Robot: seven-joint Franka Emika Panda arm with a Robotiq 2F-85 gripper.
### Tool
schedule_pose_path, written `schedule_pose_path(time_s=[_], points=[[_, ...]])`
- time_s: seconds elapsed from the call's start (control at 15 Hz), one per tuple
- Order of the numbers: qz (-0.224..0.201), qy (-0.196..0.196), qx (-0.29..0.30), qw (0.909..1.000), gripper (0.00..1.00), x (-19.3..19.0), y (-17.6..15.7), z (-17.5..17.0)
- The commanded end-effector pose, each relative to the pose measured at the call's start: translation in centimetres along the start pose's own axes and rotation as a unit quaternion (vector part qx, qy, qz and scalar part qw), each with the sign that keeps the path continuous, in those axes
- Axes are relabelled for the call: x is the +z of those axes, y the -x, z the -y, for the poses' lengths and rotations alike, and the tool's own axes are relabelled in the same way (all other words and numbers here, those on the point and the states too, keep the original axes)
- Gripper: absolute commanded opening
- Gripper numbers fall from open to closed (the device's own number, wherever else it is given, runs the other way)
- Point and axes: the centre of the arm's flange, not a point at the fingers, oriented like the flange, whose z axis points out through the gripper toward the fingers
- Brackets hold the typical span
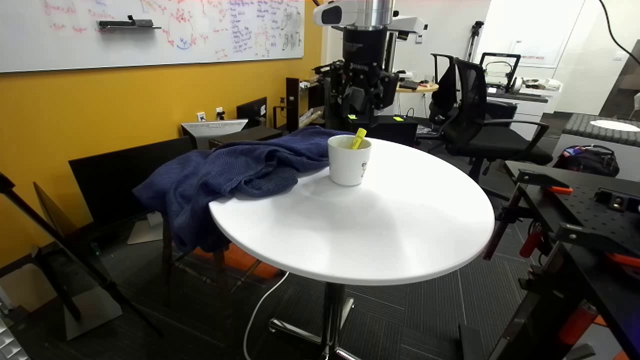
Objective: Remove the marker from the cup and put it on the table
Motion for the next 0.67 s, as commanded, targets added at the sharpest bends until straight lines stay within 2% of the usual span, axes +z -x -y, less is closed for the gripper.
schedule_pose_path(time_s=[0.0, 0.27, 0.6], points=[[0.02, -0.01, 0.009, 0.9997, 0.76, 0.2, -0.4, -1.0], [0.031, -0.021, 0.009, 0.9993, 0.77, 1.0, -0.6, -1.4], [0.039, -0.026, 0.007, 0.9989, 0.73, 2.1, -1.0, -1.9]])
